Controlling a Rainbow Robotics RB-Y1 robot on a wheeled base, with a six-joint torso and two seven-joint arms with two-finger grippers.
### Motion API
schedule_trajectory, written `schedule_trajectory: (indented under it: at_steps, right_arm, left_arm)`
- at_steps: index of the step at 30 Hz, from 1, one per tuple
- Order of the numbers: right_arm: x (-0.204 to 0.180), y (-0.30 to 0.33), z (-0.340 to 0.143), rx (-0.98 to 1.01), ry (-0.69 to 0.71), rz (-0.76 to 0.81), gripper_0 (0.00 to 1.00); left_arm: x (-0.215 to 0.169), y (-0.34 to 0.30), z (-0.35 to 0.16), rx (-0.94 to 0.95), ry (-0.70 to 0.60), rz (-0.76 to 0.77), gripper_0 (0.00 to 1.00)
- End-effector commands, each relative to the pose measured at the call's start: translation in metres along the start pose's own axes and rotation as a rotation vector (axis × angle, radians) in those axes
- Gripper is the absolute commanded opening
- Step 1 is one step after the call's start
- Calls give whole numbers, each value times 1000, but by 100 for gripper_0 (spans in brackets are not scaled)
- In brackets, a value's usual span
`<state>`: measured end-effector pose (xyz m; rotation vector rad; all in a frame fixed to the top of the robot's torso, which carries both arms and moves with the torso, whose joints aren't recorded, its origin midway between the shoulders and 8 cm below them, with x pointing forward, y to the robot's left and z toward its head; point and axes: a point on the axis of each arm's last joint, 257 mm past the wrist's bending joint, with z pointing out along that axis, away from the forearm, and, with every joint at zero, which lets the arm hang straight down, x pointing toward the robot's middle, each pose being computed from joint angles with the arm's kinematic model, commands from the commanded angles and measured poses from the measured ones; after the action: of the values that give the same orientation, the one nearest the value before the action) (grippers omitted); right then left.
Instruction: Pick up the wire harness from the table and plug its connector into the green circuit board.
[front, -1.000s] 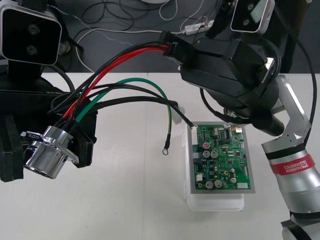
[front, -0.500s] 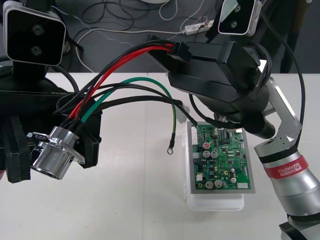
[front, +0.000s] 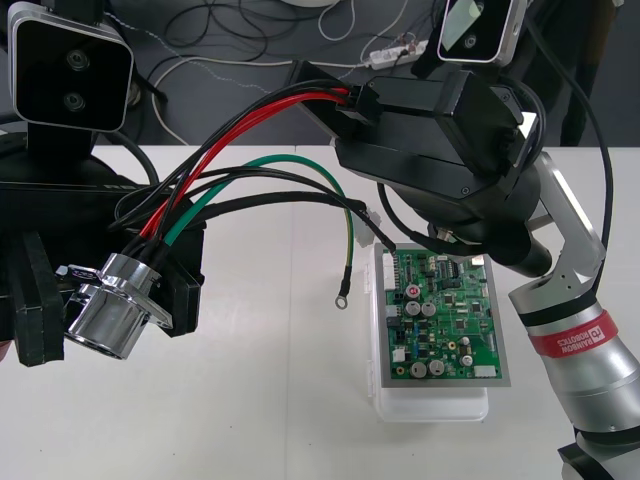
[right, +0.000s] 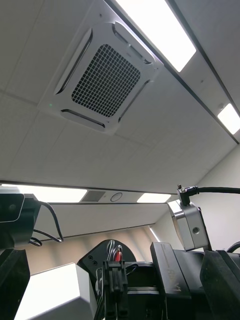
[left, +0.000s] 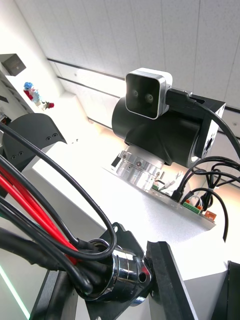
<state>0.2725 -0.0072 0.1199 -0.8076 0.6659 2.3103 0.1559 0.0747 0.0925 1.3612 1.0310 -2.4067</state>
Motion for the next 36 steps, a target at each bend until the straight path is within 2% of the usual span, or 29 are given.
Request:
schedule_trajectory:
  at_steps: [1,2,3,5,31,32,33,34,35,36]
  right_arm:
    - [6,17,24,-82,35,-39,51]
    - [6,17,23,-82,35,-39,20]
    - [6,18,24,-83,36,-39,7]
    - [6,17,24,-82,35,-39,0]
    - [0,19,23,-87,14,-37,0]
    - [0,19,24,-88,15,-38,0]
    - [0,19,24,-87,14,-38,0]
    - [0,18,23,-86,13,-37,0]
    - [0,19,24,-87,12,-39,0]
    - [-1,19,24,-88,11,-38,0]
  left_arm:
    - [14,-6,9,36,35,57,0]
    - [14,-5,9,36,34,55,0]
    - [14,-5,9,37,35,55,0]
    - [14,-5,9,36,34,55,0]
    - [14,-5,8,33,30,48,1]
    - [14,-5,8,34,32,48,10]
    - [14,-5,9,35,31,48,47]
    - [14,-6,9,37,31,48,59]
    - [14,-6,9,37,31,43,80]
    - [14,-6,9,36,31,43,94]
